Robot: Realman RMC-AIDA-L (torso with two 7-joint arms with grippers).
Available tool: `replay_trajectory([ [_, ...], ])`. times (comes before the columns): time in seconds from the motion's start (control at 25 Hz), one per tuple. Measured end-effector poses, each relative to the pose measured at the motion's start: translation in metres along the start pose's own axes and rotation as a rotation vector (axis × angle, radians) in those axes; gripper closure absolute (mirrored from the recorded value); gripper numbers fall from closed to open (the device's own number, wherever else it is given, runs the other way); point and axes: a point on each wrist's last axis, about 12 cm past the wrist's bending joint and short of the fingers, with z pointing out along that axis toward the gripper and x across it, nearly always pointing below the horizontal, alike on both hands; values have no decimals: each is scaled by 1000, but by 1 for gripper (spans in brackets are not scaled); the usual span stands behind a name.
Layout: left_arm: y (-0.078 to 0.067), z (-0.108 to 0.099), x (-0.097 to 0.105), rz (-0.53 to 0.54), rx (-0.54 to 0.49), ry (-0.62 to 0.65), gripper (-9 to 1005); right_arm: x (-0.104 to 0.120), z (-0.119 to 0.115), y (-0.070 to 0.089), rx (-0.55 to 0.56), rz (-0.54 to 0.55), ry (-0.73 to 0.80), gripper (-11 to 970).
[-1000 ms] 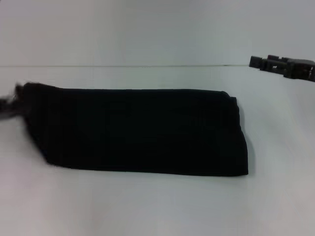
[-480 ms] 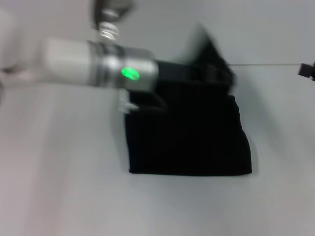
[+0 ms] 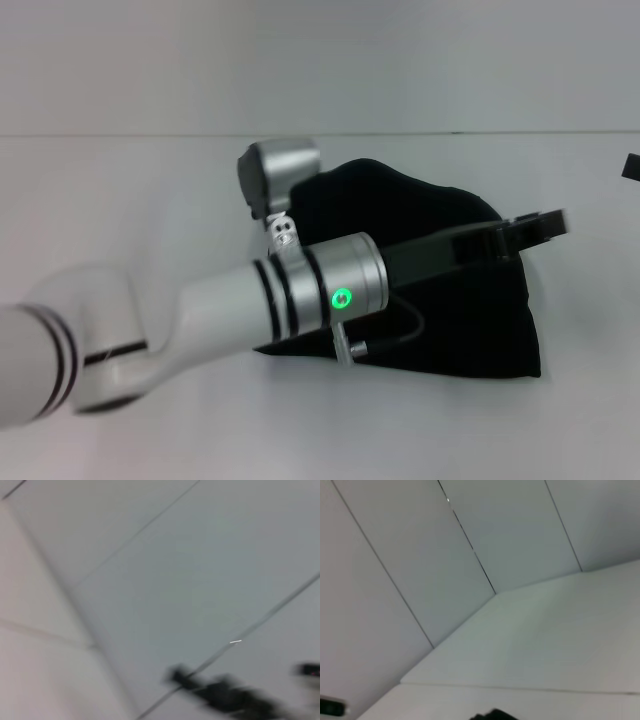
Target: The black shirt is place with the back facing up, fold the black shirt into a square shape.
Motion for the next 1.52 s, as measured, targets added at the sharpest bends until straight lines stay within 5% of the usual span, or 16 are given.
replay_trajectory([
  [0.08, -9, -7, 4, 14, 98, -47, 886, 0, 1, -2, 13, 17, 15, 60],
  [0.28, -20, -36, 3, 52, 274, -137, 637, -3, 8, -8, 64, 105, 97, 60],
  [0.6, 5, -96, -7, 151, 196, -131, 193, -9, 47, -8, 140, 251, 322, 59],
  [0.96, 20, -141, -18, 287, 53, -90, 135, 2, 88, -3, 168, 303, 384, 59],
  [1.52, 30, -155, -33, 392, -55, 17, 117, 28, 112, 4, 202, 389, 393, 77],
])
